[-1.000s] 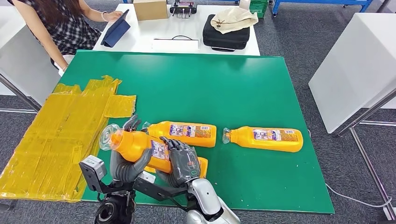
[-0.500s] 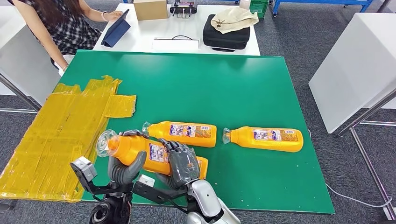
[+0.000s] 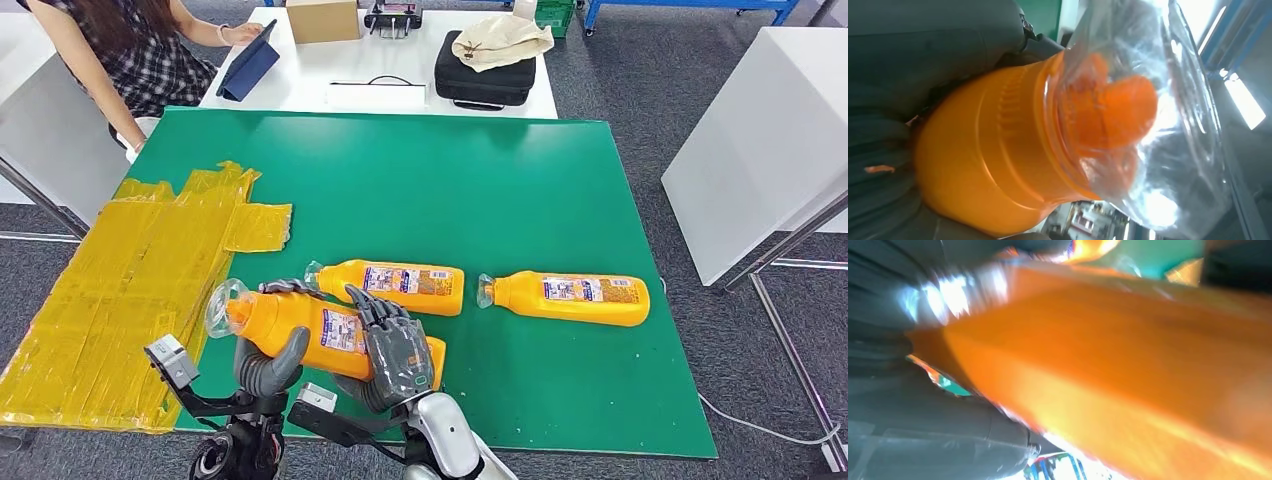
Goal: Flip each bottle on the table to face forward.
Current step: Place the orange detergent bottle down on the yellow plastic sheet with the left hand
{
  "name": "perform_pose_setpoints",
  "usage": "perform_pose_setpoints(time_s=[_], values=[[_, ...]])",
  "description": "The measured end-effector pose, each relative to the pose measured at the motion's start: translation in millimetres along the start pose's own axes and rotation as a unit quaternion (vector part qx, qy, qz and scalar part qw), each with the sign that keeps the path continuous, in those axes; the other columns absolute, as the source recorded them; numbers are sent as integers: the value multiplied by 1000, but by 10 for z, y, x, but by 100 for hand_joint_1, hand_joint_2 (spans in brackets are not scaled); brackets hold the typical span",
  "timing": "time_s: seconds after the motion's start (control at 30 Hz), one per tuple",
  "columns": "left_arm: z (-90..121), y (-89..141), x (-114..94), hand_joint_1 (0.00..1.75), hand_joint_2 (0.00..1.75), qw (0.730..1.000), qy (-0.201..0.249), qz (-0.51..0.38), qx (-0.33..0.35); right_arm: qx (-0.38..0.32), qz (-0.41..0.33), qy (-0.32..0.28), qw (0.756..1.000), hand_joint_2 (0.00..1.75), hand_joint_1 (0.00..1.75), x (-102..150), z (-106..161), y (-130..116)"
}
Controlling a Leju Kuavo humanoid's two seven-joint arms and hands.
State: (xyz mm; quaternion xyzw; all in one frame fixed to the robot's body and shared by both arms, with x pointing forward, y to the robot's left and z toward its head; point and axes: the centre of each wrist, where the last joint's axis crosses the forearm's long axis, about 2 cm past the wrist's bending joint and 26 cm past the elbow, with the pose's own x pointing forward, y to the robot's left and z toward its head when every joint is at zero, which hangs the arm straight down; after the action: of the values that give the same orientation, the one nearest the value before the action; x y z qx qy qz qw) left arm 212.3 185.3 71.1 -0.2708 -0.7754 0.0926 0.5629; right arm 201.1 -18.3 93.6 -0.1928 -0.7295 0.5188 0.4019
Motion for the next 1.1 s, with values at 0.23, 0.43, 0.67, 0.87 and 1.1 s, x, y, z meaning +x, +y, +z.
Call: perform_pose_setpoints(time_s=[0.23, 0.43, 0.67, 0.87, 1.1], values=[[-14, 8, 80, 175, 175, 999, -27, 36, 2, -79, -15, -1, 997, 0, 0, -116, 259, -248], [-90, 103, 120, 175, 175, 999, -43, 12, 22, -127, -8, 10, 992, 0, 0, -175, 423, -445], [-138, 167, 123, 175, 175, 998, -45, 2, 37, -143, -7, 8, 990, 0, 0, -153, 534, -522], [-133, 179, 118, 175, 175, 998, -44, 1, 39, -147, -7, 7, 989, 0, 0, -155, 560, -548], [-141, 230, 132, 175, 175, 995, -58, -39, 69, -145, -12, 8, 989, 0, 0, -154, 597, -553]])
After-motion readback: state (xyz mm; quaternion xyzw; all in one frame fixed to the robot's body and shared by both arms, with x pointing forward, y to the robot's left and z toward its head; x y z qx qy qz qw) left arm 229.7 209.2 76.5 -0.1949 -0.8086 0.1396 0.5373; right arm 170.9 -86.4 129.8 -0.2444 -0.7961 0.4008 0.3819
